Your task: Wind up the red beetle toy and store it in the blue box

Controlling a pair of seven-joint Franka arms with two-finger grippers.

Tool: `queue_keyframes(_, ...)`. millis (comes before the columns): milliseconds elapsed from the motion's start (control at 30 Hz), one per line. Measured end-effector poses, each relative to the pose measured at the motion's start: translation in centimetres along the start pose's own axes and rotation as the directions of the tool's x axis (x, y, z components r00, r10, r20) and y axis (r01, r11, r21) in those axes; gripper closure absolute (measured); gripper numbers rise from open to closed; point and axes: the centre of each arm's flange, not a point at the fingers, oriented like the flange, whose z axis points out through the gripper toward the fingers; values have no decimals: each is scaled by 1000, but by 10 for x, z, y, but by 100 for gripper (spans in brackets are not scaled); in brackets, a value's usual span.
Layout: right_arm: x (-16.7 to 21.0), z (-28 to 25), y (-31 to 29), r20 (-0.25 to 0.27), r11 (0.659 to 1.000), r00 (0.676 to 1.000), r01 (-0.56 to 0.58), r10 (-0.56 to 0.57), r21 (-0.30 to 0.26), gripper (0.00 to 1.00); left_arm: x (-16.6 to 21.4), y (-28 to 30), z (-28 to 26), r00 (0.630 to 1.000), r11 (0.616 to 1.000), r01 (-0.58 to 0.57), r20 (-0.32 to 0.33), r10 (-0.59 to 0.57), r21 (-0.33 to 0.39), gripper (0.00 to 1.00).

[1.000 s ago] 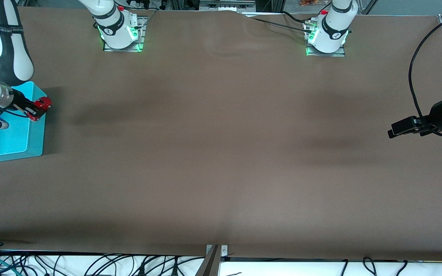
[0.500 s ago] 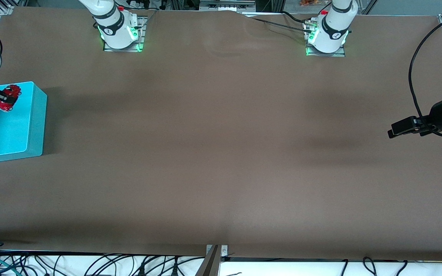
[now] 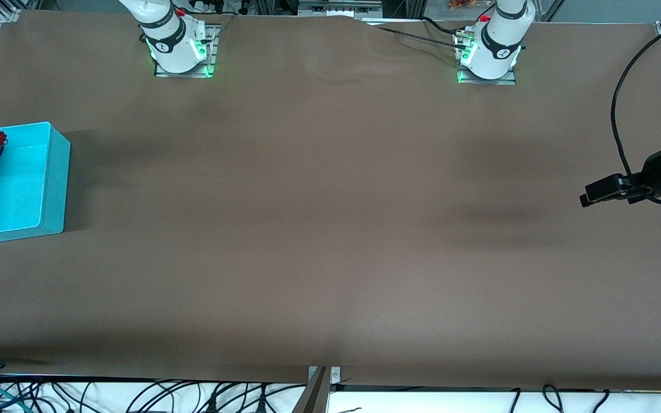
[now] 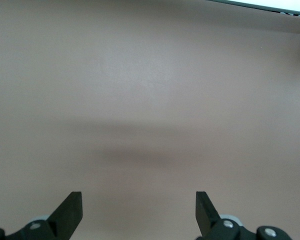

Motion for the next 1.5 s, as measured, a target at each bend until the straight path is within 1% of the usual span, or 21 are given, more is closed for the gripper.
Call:
queue_keyframes(367, 13, 33, -20, 0, 999, 999, 47, -47, 9, 53, 0, 0, 0, 1000, 1000, -2, 0, 2, 0, 0)
queue_keyframes(767, 13, 74, -19, 15, 999, 999, 47, -47, 0, 53, 0, 0, 0, 1000, 1000, -3, 0, 3, 0, 0)
queue_keyframes(1233, 15, 94, -19, 9, 999, 999, 51, -51, -8, 53, 0, 0, 0, 1000, 1000, -4, 0, 4, 0, 0)
queue_keyframes(1500, 15, 95, -19, 8, 999, 999, 49, -49, -7, 53, 0, 0, 0, 1000, 1000, -5, 0, 5, 0, 0)
